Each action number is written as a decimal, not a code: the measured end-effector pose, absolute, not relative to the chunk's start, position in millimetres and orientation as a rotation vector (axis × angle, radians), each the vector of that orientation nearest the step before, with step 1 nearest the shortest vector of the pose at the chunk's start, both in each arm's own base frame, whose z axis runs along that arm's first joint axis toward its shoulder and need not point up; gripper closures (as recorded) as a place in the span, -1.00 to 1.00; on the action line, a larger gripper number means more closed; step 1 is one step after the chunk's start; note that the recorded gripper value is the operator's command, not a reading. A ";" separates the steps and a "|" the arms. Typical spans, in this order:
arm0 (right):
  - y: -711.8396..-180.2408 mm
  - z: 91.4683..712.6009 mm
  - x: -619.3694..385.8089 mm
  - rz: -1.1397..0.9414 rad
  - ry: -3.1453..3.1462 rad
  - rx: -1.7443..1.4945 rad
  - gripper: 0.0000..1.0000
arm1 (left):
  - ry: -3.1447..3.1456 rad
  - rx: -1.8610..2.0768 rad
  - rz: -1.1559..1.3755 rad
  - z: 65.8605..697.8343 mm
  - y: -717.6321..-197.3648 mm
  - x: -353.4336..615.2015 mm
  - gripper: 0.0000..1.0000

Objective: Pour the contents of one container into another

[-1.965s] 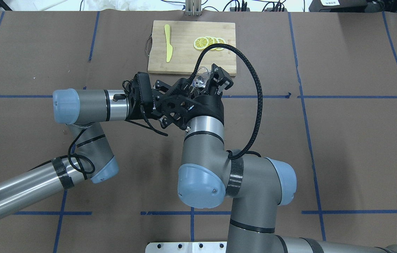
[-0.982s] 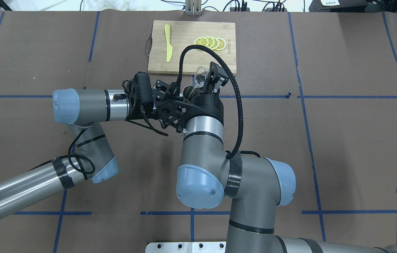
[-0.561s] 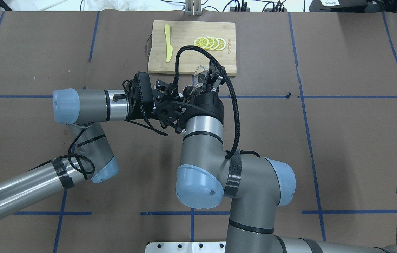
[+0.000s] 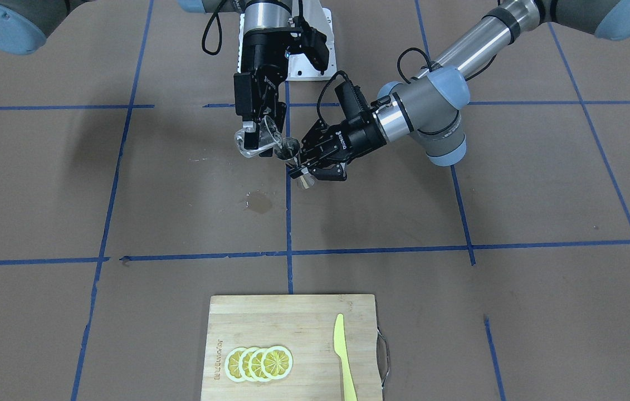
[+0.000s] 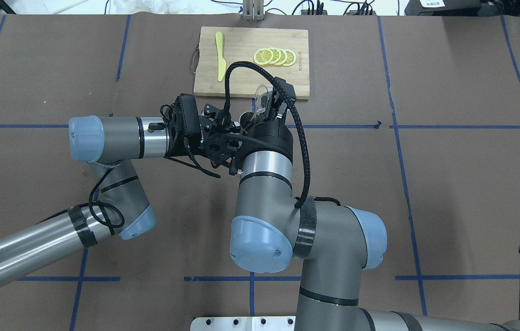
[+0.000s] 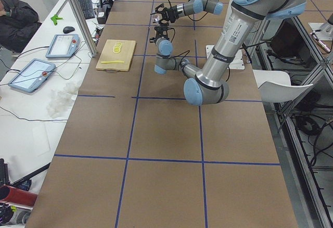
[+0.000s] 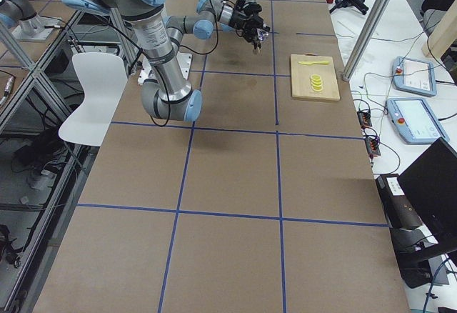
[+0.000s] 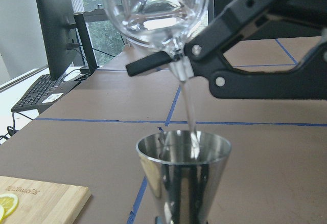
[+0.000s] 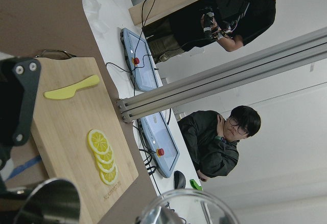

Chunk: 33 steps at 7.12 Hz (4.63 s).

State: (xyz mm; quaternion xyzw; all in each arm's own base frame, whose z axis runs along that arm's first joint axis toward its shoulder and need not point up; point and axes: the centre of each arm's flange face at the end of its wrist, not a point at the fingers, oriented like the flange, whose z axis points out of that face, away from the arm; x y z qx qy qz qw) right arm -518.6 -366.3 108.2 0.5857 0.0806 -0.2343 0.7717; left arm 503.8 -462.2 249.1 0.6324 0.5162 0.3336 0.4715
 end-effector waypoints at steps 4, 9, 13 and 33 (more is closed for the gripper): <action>-366.3 108.2 -518.6 -0.524 0.189 1.269 1.00 | 1.265 1.551 0.817 248.0 -462.0 503.1 1.00; -366.8 106.7 -517.2 -0.574 0.246 1.273 1.00 | 1.260 1.554 0.820 249.0 -462.1 502.9 1.00; -366.7 105.6 -517.7 -0.601 0.276 1.274 1.00 | 1.258 1.556 0.823 249.0 -461.8 503.1 1.00; -365.2 96.7 -475.6 -0.312 -0.170 1.307 1.00 | 1.255 1.550 0.814 252.8 -464.7 498.6 1.00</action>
